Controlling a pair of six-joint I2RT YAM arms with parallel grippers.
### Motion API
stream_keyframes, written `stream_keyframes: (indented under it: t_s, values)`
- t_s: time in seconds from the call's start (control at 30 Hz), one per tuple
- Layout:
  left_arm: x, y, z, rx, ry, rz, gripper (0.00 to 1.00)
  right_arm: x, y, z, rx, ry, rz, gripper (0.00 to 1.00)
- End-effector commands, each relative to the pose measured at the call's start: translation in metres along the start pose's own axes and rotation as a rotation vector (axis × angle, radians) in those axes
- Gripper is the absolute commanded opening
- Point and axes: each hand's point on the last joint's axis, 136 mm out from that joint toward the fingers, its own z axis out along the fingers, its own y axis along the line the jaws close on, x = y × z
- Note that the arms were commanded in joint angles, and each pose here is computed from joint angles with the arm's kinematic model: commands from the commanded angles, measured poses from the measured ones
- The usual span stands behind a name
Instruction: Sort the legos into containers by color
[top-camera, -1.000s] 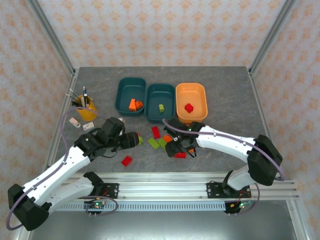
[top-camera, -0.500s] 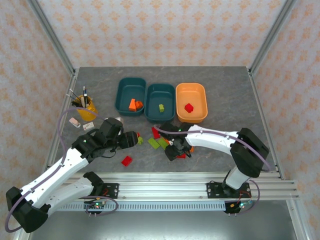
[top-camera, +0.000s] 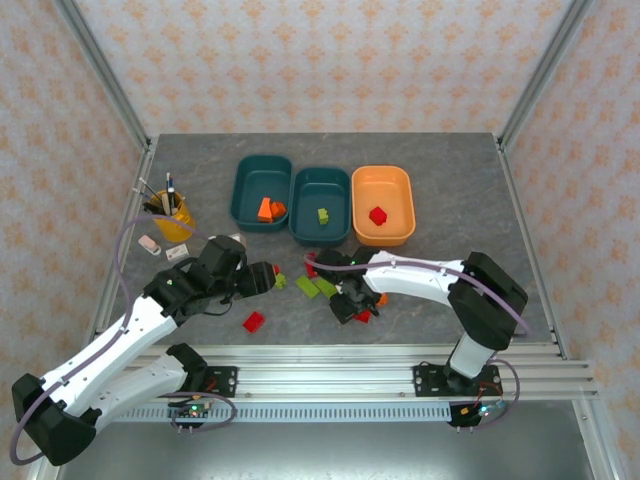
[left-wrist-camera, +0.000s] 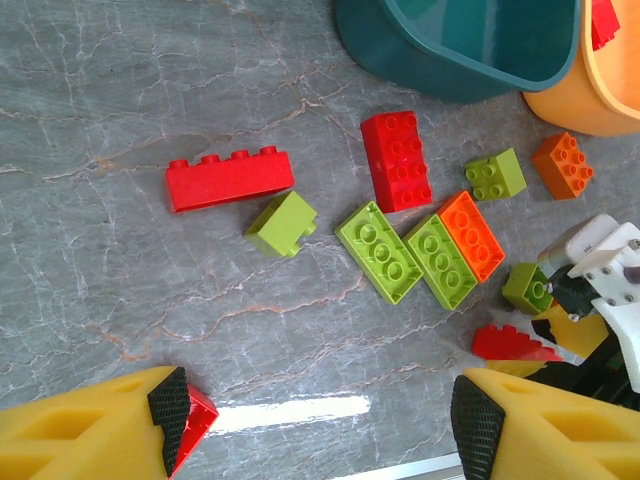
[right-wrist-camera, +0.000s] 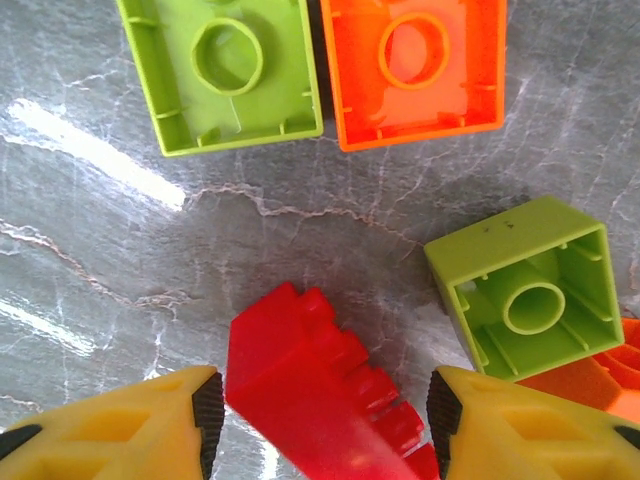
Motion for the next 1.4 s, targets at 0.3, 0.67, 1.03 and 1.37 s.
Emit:
stream_keyframes:
  t_s: [0.3,0.67,1.03,1.37]
  values:
    - [-0.008,-0.005,0.001,-0.005,-0.019,-0.005,0.73,0.009,-0.001,0.019,0.052,0.06,0.01,0.5]
    - [-0.02,-0.017,-0.01,0.037,-0.059,-0.023,0.73,-0.013,-0.008,-0.023,0.074,-0.076,0.073,0.18]
    - [-0.087,-0.093,-0.034,0.163,-0.159,0.0,0.74,-0.109,-0.11,-0.128,0.07,-0.32,0.416,0.16]
    - [-0.121,-0.138,-0.009,0.21,-0.161,0.008,0.74,-0.163,-0.173,-0.063,-0.003,-0.224,0.523,0.16]
